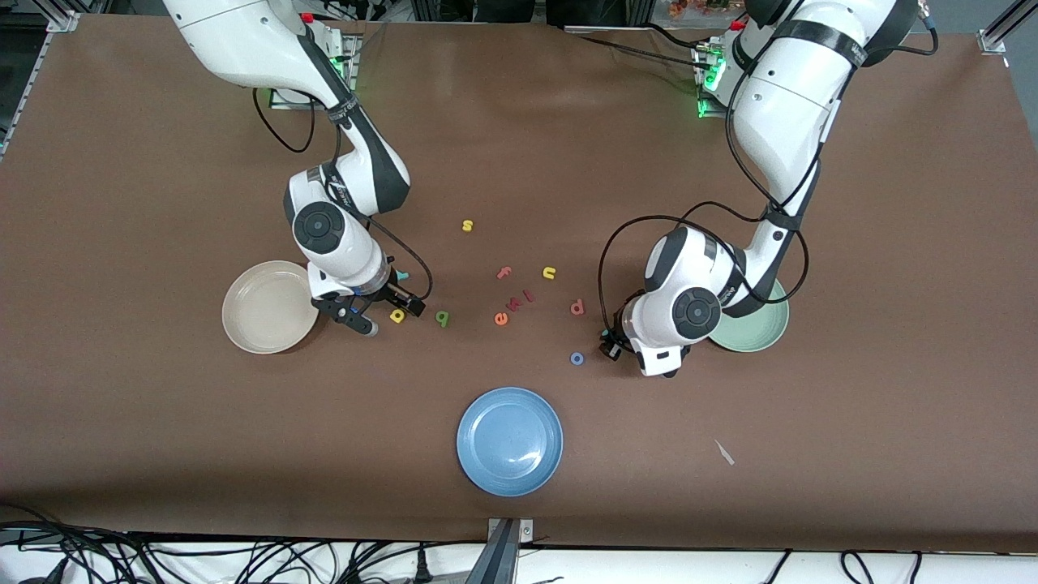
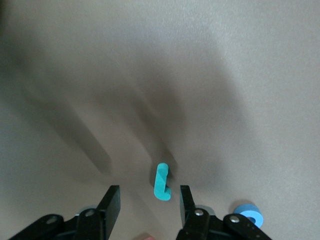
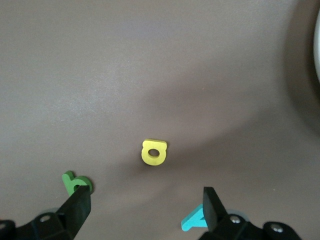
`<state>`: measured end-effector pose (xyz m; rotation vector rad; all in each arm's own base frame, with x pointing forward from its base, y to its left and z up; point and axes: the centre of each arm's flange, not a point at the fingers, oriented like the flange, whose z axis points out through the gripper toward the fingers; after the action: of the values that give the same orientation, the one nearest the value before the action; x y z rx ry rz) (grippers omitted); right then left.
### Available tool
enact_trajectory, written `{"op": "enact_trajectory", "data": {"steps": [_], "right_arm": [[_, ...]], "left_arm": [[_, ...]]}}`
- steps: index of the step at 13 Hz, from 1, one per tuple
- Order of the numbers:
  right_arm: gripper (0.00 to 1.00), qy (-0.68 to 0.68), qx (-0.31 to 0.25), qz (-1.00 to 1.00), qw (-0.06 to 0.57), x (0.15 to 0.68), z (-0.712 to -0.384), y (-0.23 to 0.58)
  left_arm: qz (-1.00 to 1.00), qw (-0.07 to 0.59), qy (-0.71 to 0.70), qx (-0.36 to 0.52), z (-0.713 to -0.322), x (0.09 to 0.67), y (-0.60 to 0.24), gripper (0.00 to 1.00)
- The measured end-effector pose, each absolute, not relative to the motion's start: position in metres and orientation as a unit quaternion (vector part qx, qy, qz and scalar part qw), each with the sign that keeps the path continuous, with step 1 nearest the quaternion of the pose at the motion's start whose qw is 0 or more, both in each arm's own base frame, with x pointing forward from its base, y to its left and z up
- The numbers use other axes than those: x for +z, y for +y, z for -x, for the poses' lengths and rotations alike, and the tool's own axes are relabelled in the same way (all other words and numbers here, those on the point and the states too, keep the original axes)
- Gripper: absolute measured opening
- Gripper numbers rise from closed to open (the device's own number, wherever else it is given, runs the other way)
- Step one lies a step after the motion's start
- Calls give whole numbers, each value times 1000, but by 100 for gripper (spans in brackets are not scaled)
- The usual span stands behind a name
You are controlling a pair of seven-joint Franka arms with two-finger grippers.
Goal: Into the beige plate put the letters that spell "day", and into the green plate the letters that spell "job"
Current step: 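Grasp the cyan l with the left gripper while the right gripper grasps the yellow a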
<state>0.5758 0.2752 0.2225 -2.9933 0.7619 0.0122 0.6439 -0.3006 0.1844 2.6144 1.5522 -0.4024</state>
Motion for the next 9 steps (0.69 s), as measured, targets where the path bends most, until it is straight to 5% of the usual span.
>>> {"op": "enact_trajectory", "data": {"steps": [1,9], "right_arm": [[100,247,5,969,25,220,-576,275],[98,246,37,969,1,206,-590,280]], "left_arm": [[-852,38,506,-131,-644,185,-300,48],[-850,51,511,-119,-648,173,-299,44]]}}
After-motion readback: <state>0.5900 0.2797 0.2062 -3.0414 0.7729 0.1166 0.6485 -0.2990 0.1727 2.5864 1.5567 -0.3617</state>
